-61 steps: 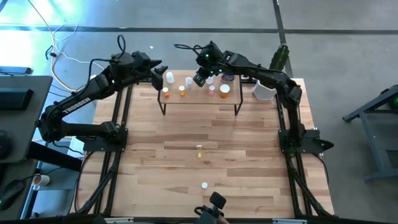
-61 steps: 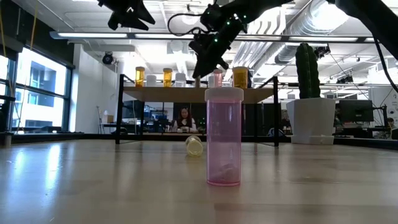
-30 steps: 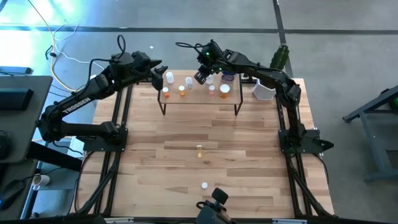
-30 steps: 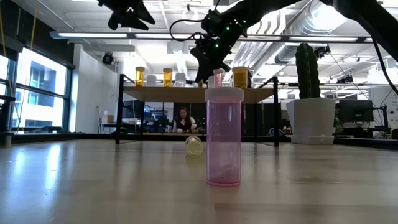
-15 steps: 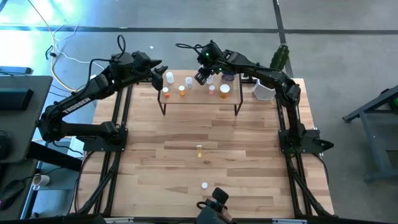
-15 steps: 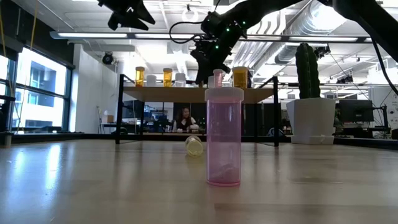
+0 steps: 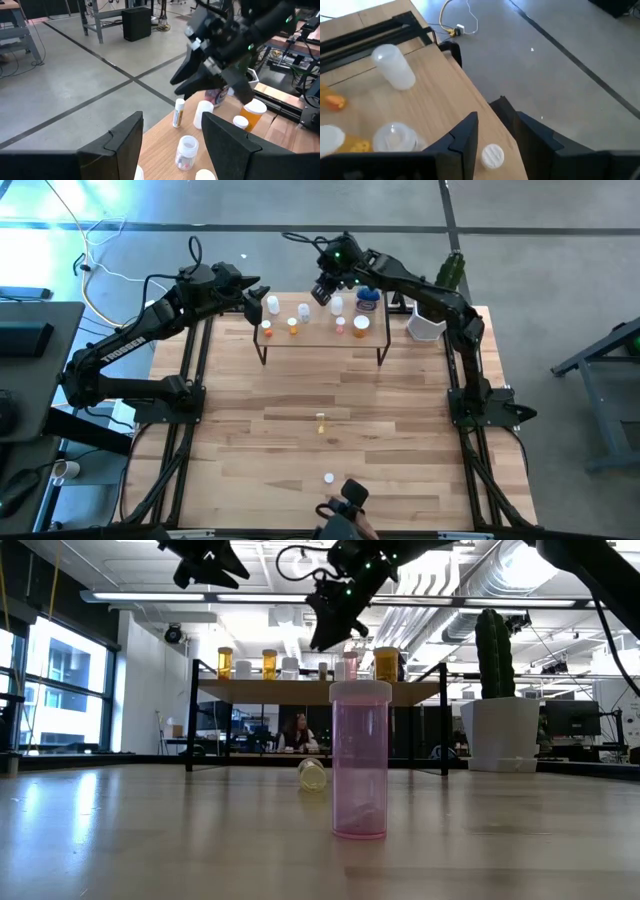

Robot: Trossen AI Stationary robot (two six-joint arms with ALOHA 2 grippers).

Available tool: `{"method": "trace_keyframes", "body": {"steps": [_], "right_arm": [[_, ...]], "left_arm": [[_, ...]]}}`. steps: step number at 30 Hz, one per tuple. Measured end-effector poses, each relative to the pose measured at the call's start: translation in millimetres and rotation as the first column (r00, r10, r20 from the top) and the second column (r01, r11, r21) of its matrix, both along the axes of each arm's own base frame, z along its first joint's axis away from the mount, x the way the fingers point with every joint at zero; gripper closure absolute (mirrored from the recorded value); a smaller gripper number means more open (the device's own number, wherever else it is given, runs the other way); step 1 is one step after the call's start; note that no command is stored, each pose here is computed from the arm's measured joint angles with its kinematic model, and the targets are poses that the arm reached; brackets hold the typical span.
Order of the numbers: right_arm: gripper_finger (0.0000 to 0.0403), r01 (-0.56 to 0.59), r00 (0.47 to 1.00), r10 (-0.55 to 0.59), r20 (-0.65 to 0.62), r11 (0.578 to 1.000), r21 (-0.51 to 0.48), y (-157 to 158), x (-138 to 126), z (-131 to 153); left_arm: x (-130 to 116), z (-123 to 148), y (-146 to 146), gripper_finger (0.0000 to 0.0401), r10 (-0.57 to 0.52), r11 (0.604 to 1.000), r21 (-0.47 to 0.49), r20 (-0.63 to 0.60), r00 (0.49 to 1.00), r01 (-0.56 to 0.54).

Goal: Pick and place medicine bottles onto shelf by color
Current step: Put the yellow pill bottle on the shelf

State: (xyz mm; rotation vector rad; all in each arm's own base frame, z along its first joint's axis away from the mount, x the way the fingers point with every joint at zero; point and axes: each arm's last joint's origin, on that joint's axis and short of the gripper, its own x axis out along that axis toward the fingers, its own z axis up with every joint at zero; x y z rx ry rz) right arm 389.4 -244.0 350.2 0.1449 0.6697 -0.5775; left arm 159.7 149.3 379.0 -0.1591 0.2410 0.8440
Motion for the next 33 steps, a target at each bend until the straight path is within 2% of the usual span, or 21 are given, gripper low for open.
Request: {"method": "trace_keyframes", "body": {"steps": [6,11,16,21,27,33], "right_arm": [[0.0283,-0.052,0.999,0.052,-0.002,0.996,0.079,15.3,-7.7,27.9],[0.0283,-0.13,0.991,0.131,-0.004,0.989,0.073,39.7,-9.4,53.4],[0.0283,-0.198,0.978,0.203,-0.041,0.975,0.104,64.3,-16.5,60.5],[0.0283,-0.231,0.967,0.243,-0.079,0.963,0.136,83.6,-30.9,71.7],[0.0283,-0.274,0.949,0.298,-0.104,0.941,0.196,101.3,-44.4,79.4],[0.0283,-0.292,0.924,0.348,-0.158,0.909,0.297,130.0,-41.1,71.4]], "left_arm": [[-0.7,-0.9,-0.7,0.0209,0.0,1.0,-0.008,-0.009,1.0,0.0],[1.2,-5.6,-5.1,0.0209,-0.028,0.999,-0.045,-0.046,0.999,0.026],[9.3,-14.7,-20.6,0.0209,-0.147,0.984,-0.121,-0.112,0.983,0.133],[21.7,-17.1,-40.7,0.0209,-0.258,0.957,-0.165,-0.104,0.961,0.239],[33.3,-17.7,-63.6,0.0209,-0.301,0.94,-0.191,-0.082,0.95,0.281],[39.3,-23.2,-88.6,0.0209,-0.38,0.901,-0.265,-0.095,0.92,0.345]]}}
